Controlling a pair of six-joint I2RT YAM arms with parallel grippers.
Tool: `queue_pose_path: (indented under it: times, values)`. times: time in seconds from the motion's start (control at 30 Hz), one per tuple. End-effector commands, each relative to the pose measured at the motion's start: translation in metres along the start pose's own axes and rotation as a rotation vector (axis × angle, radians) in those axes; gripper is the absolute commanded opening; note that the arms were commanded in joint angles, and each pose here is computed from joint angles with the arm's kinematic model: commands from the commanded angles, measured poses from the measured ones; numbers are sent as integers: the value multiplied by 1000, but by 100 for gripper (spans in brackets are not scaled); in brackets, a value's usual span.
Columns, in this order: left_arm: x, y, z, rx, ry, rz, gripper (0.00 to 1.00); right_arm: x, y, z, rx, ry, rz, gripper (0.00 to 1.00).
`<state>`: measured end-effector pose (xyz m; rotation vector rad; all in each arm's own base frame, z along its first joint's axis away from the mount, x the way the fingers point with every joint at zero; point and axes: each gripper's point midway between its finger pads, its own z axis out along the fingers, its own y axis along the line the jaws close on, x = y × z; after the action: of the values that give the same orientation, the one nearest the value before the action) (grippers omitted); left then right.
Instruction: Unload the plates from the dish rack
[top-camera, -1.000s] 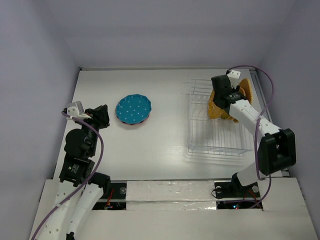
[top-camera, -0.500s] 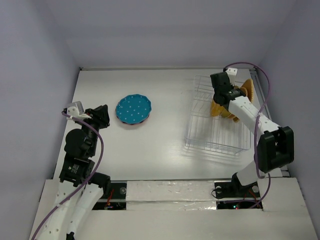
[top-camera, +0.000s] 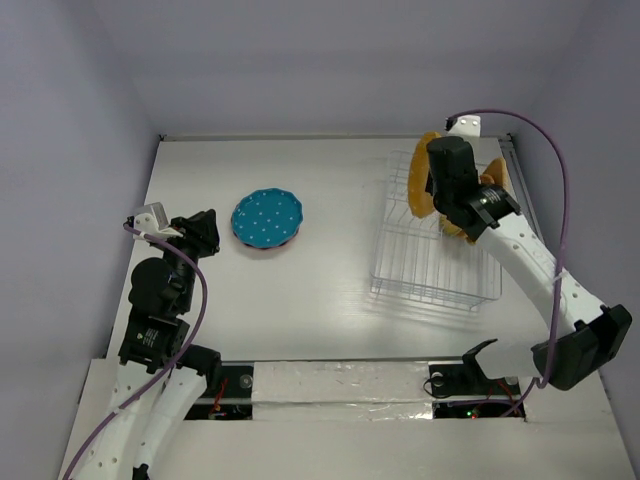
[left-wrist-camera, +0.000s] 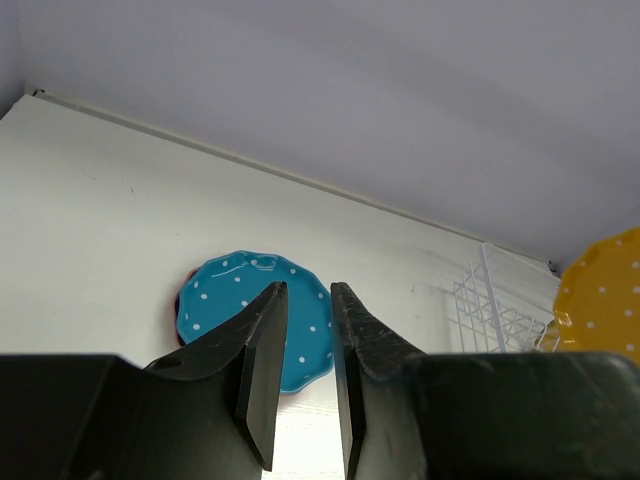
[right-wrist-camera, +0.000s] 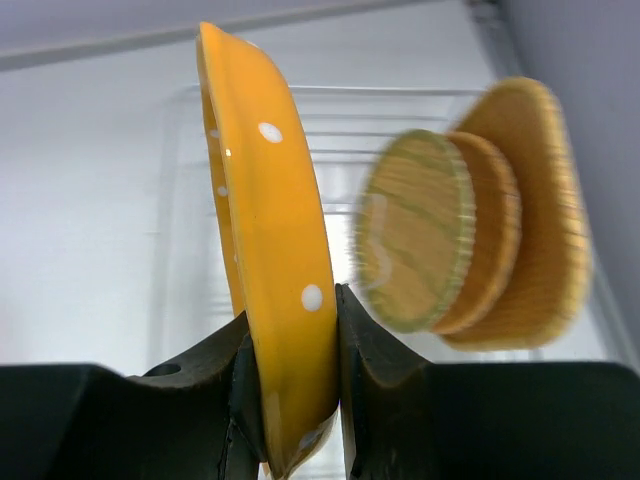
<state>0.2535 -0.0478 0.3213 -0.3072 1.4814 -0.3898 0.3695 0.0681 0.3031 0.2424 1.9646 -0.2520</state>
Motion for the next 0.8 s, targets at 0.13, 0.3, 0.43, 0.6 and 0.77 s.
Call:
queue_pose_path:
  times: [0.13,0.3,0.43,0.6,0.77]
  values:
    - [-7,-3,3,14,-35,-10,22,-69,129,-32,-493,-193,376,0]
    - [-5,-3,4,12,-31,-8,22,-51,228,-41,-758,-96,441,0]
    - [-5,-2,4,11,-29,-7,22,-38,285,-41,-868,-29,510,0]
    - [-7,-3,4,15,-36,-14,22,13,329,-20,-870,85,508,0]
    - [-7,-3,3,16,-39,-15,22,54,356,-19,-886,174,503,0]
